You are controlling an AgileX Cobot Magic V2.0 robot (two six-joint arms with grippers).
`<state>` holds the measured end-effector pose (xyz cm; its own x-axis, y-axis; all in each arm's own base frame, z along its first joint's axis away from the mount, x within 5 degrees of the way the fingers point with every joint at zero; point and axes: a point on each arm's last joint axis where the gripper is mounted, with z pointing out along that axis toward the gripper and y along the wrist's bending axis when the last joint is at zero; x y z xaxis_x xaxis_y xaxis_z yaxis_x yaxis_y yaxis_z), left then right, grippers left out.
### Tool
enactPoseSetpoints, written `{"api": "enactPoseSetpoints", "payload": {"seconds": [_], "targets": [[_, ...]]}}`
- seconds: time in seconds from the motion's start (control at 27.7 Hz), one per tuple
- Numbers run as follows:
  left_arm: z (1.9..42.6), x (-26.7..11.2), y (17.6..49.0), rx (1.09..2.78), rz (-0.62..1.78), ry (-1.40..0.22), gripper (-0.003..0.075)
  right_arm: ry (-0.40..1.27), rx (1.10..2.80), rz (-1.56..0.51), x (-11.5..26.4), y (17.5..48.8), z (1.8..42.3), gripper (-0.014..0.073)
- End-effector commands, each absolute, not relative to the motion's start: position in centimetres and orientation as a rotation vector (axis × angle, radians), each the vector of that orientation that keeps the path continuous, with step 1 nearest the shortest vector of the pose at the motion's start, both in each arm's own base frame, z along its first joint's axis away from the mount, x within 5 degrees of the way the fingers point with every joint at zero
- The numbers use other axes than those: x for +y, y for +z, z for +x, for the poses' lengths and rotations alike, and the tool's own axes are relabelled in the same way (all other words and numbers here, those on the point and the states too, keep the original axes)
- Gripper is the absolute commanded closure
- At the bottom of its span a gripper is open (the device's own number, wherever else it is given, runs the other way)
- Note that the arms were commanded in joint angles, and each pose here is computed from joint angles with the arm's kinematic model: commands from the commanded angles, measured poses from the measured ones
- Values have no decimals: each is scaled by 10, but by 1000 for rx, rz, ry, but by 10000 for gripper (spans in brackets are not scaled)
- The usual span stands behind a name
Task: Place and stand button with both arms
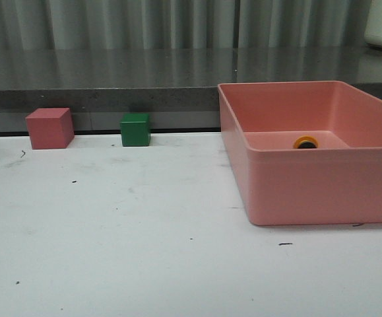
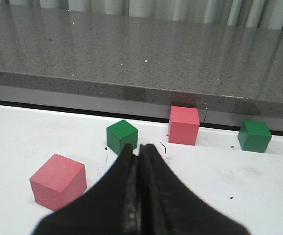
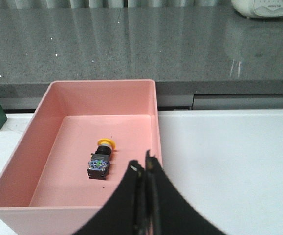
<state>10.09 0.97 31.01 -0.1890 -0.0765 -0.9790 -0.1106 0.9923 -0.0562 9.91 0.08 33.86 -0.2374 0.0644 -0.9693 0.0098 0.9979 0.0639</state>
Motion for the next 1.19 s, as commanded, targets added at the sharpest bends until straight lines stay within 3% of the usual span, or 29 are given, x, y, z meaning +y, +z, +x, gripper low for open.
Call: {"api": "enactPoseSetpoints", "payload": {"seconds": [0.0, 0.14, 0.4, 0.54, 0.76, 1.15], "targets": [[103, 9, 329, 1649, -141, 7, 737, 48, 1724, 46, 1, 354, 105, 624], [103, 9, 329, 1649, -141, 7, 660, 48, 1728, 46, 1, 353, 107, 501], [103, 9, 330, 1641, -139, 7, 272, 50, 1717, 44, 1, 353, 116, 95], [103, 9, 331, 1636, -139, 7, 118, 61, 1713, 48, 2, 352, 127, -36], [103, 9, 331, 1636, -139, 7, 102, 96, 1771, 76, 4, 350, 151, -59], [103, 9, 331, 1636, -139, 7, 102, 194, 1997, 33, 30, 337, 239, -59]]}}
